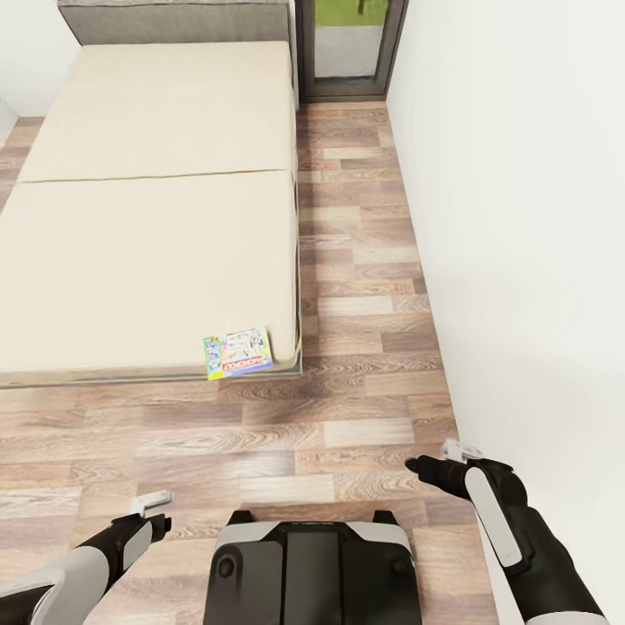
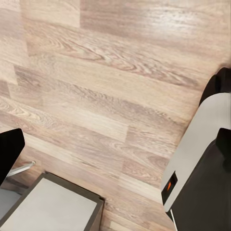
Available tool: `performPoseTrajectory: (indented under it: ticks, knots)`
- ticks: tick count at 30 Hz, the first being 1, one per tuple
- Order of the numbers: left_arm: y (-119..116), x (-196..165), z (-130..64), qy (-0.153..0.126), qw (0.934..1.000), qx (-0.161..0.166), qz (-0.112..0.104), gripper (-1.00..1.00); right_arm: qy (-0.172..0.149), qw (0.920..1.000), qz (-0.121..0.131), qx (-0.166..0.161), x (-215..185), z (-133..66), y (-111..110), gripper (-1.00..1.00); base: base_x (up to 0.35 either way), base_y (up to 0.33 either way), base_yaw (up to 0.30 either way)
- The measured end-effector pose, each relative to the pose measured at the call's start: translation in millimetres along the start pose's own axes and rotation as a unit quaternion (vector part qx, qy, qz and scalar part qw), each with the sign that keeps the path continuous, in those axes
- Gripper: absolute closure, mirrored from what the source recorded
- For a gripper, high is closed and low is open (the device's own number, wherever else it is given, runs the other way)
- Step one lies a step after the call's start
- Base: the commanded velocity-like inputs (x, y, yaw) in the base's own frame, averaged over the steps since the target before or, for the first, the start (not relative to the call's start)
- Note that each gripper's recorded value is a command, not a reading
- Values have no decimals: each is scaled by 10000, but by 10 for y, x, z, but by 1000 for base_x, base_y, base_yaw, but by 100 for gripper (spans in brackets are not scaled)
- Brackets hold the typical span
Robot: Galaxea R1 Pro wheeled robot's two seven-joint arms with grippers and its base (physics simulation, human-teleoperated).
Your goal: Put all the toys in the child's room - the three board games (two on the bed and one on the table), the two jigsaw puzzles on the table, and the tennis ball on the table - inside the toy box on the table in the child's room.
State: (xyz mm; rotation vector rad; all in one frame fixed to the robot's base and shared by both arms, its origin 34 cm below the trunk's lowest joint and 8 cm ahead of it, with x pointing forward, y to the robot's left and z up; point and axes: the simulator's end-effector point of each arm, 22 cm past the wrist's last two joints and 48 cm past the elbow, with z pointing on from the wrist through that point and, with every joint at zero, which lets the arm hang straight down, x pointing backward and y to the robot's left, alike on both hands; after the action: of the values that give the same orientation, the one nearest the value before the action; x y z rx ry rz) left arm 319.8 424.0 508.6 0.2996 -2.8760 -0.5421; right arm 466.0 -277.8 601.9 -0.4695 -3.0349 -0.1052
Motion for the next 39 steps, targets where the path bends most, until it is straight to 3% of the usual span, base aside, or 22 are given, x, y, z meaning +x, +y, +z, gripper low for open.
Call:
performPoseTrajectory:
  ticks: [39]
  knots:
    - [-72, -278, -208, -291, 9992, 252, -94, -100, -262, 9996, -22, -96, -180, -224, 105, -100, 0, 0, 0]
